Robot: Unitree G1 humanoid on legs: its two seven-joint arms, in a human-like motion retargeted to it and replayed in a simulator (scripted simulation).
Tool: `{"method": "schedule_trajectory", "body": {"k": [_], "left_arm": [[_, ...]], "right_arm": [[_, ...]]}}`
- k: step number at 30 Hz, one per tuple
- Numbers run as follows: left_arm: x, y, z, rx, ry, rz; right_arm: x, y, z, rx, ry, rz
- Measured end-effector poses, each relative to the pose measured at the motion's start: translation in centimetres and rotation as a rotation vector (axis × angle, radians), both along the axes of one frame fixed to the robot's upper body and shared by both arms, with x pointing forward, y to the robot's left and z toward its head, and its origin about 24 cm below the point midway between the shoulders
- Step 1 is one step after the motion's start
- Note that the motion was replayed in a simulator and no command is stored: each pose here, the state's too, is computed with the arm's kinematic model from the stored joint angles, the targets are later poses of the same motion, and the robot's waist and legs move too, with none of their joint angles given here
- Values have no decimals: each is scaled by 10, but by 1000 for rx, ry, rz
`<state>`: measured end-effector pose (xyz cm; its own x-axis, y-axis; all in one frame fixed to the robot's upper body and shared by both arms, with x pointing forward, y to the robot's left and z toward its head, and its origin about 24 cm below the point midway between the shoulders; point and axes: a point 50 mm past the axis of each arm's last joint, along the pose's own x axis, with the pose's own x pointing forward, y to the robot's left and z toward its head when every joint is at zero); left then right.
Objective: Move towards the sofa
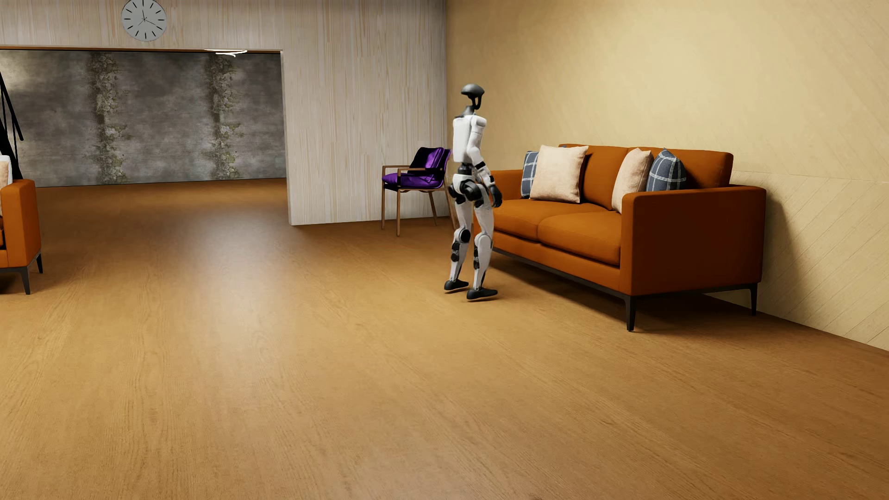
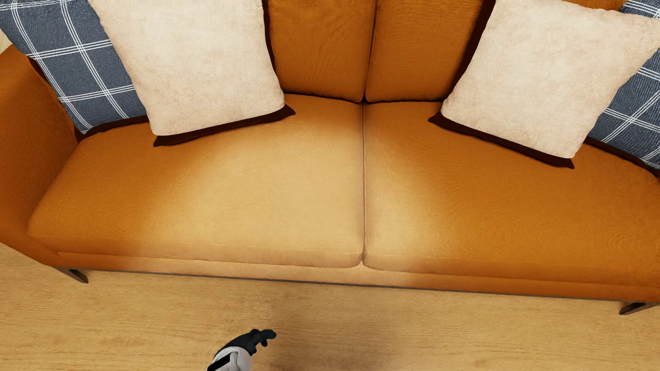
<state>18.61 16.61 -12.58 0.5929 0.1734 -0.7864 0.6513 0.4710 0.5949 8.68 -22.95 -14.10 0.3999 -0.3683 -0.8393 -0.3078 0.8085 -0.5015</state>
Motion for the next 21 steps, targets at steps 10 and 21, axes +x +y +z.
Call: {"method": "schedule_trajectory", "body": {"k": [10,21], "left_arm": [[-90,-2,-32,-67,214,150],[-43,-8,-17,-17,135,-62]], "right_arm": [[29,11,9,23,-155,-43],[2,29,-11,82,57,28]]}}
